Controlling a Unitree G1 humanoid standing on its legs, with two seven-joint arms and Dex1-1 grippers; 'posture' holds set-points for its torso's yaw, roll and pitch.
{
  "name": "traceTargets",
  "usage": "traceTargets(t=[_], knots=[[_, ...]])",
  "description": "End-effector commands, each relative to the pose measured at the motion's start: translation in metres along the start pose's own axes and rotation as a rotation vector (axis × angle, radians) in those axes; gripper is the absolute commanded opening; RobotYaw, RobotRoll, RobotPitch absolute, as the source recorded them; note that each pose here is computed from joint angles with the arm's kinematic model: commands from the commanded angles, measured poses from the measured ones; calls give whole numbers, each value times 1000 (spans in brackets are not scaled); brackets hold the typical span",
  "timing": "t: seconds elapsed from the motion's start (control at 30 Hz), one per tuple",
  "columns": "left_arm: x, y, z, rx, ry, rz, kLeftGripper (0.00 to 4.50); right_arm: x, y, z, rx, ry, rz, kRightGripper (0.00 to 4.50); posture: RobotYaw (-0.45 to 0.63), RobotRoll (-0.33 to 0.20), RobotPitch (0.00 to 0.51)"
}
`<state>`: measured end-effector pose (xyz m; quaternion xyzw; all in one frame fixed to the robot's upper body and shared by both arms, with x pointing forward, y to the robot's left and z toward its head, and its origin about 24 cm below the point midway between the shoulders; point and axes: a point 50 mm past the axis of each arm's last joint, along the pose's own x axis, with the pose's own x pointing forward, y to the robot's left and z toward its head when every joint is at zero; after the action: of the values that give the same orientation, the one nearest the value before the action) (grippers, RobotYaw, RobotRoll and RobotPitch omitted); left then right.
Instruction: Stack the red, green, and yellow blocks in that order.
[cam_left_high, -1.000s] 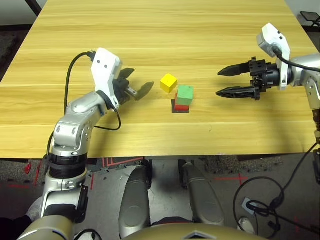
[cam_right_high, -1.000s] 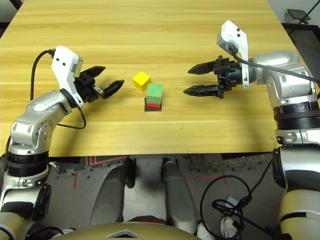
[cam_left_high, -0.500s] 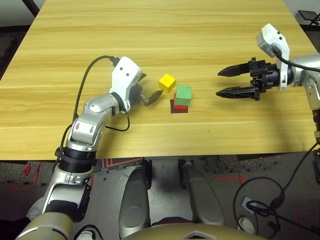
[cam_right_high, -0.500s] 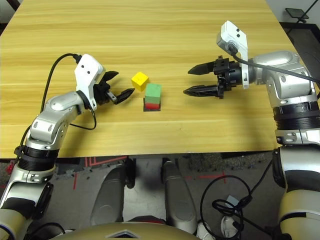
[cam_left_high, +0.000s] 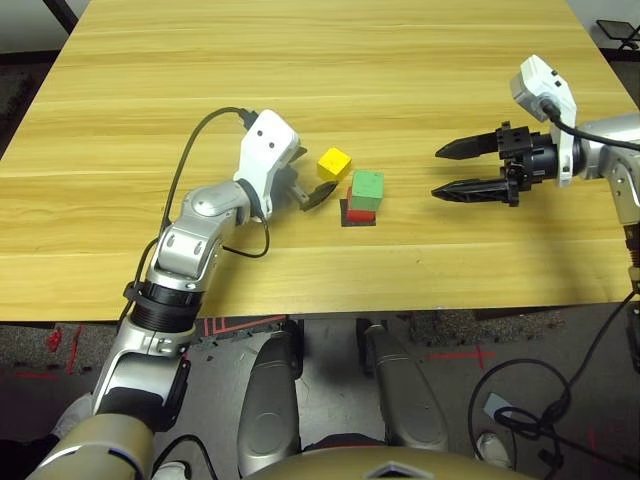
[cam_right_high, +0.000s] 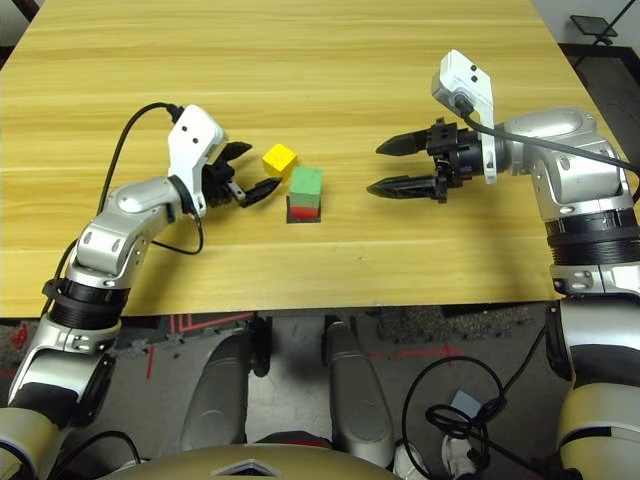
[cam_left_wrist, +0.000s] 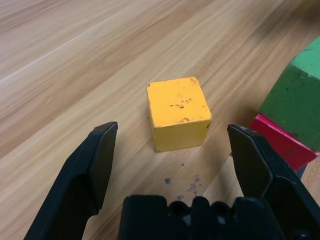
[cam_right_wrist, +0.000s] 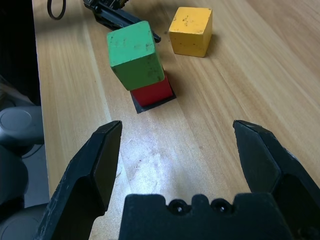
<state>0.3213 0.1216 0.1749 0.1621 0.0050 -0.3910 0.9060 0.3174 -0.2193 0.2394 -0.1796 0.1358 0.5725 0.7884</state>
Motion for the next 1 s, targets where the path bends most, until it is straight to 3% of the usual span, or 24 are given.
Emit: traceTargets(t=[0.03,0.7,0.83,0.93,1.0], knots=[[6,-3,-5,-32,18,-14,4488,-5,3,2,-10,-4,-10,4500,-63,-109,302],[24,-1,-17,-101,7,33,4488,-5,3,3,-6,-4,-18,4500,-79,-112,303],[23,2,-17,-117,-5,65,3619,-5,3,2,-4,-5,-20,4500,-76,-112,303],[22,4,-17,-126,-13,77,2445,-5,3,2,-4,-6,-20,4500,-72,-111,302],[22,4,-16,-128,-18,80,1923,-4,3,2,-4,-7,-20,4500,-71,-111,301]])
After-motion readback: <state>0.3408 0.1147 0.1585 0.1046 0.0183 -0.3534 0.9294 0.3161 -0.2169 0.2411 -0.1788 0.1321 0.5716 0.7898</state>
